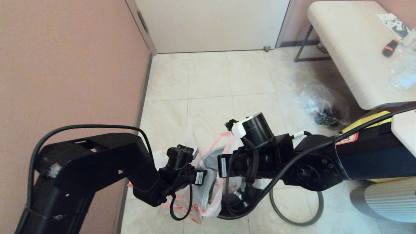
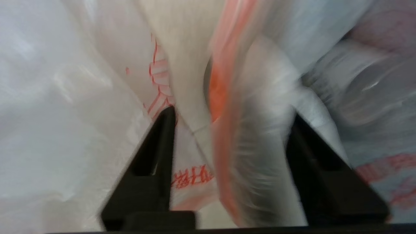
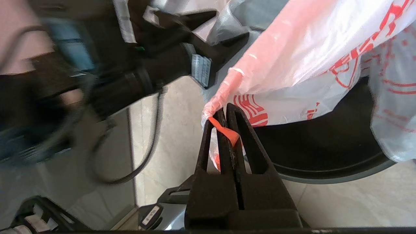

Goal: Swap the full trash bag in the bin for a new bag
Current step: Place the trash bag on the floor

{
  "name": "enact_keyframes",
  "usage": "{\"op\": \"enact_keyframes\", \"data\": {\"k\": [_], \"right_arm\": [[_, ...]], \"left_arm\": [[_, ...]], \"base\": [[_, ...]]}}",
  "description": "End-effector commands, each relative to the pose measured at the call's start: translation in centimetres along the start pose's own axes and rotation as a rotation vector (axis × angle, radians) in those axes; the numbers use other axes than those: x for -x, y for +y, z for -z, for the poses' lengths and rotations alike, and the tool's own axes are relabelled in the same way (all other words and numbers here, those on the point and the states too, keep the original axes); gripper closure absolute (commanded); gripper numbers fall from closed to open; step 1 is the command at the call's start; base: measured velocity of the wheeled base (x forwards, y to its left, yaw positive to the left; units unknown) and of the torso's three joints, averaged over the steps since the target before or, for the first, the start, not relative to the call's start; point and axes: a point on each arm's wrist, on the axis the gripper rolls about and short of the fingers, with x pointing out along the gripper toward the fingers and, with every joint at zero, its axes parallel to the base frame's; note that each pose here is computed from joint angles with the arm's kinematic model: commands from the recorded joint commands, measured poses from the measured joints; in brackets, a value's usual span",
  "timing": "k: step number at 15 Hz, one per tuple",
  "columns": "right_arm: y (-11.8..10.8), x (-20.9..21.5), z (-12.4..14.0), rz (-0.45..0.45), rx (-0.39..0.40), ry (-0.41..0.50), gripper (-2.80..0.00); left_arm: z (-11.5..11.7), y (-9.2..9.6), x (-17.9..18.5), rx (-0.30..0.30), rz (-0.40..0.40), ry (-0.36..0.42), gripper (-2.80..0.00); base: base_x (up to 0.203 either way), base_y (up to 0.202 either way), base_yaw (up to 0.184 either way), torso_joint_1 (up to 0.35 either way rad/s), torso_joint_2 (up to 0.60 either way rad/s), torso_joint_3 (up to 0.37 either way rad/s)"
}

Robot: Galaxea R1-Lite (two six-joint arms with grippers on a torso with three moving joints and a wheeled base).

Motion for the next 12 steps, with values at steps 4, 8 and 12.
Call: {"op": "enact_keyframes", "data": {"k": [4,8,12], "right_arm": [[-0.1,-0.5,0.2,0.008,0.003,0.007,0.00],[0.1,0.0,-0.2,0.000,0.006,-0.007,0.00],[1.5,2.7,-1.0,-0.042,0.029,-0.041,0.00]], "left_arm": [[-4.6,-0.8,6.2,0.024,0.035,-0.155,-2.80],[-5.8,-0.9,11.4,0.041,0.051,-0.216,-2.80],[-6.4,1.0,12.6,0.066,0.002,-0.244,-2.80]], "base": [[0.000,0.000,0.000,0.000,0.00,0.000],[0.000,0.000,0.000,0.000,0.00,0.000],[0.000,0.000,0.000,0.000,0.00,0.000]]}}
